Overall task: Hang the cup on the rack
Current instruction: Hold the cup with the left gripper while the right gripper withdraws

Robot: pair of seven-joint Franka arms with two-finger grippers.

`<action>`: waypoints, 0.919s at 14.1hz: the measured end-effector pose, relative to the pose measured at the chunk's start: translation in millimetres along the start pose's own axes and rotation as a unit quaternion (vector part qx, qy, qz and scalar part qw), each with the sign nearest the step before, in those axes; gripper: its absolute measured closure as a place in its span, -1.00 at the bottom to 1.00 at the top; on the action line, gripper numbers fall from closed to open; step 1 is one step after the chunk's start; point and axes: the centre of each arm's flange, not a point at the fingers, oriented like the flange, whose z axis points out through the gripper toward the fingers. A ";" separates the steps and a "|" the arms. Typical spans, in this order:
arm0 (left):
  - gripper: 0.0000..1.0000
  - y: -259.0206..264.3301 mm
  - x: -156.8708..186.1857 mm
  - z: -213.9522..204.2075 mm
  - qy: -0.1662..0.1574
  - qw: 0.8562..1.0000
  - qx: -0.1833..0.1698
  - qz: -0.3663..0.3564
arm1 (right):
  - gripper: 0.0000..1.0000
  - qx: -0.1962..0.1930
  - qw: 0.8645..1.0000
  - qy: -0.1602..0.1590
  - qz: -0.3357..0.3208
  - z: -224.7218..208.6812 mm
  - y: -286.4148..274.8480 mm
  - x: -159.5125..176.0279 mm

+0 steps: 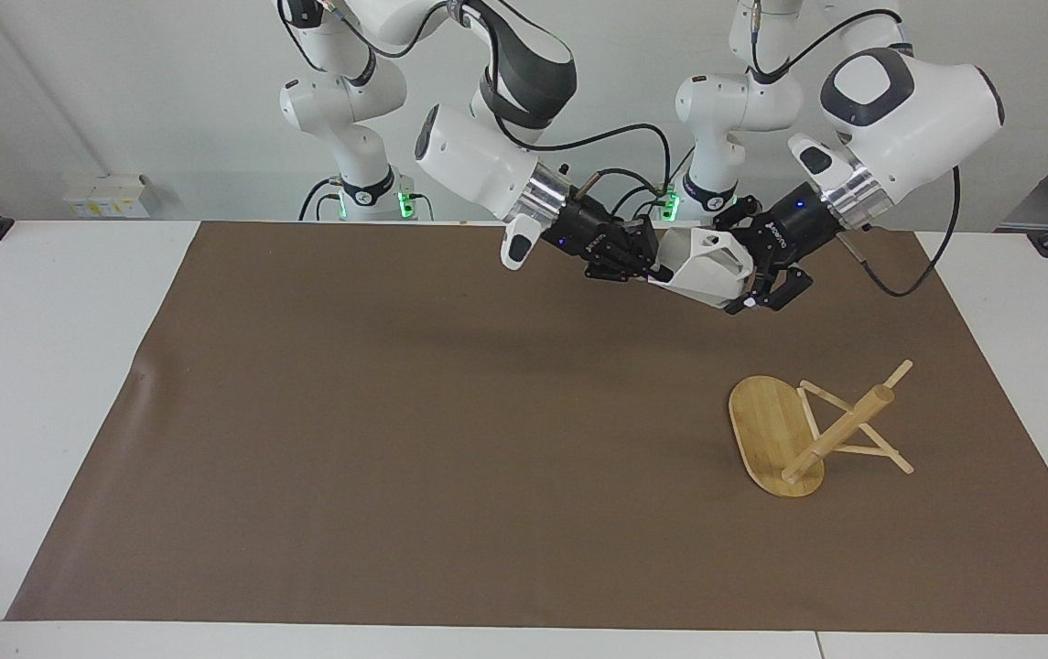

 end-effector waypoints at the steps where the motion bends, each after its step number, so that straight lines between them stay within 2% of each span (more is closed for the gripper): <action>1: -0.57 0.3 0.0 0.2 0.001 1.000 -0.001 0.000 | 0.90 0.000 1.000 0.001 0.000 -0.2 0.1 0.4; 2: -0.48 0.7 0.4 0.7 0.002 1.000 -0.002 0.000 | 0.90 0.000 1.000 0.002 0.000 -1.0 0.0 1.1; 11: -0.48 0.7 -0.1 0.9 0.004 1.000 -0.003 -0.003 | 0.90 0.000 1.000 0.002 0.000 -1.1 0.0 1.2; 12: -0.48 1.1 0.7 1.4 0.006 1.000 -0.004 -0.004 | 0.81 0.000 1.000 0.002 0.000 -0.9 -0.1 0.8; 13: -0.48 1.5 1.6 2.0 0.008 1.000 -0.004 -0.005 | 0.81 0.000 1.000 0.001 0.000 -0.6 -0.2 0.4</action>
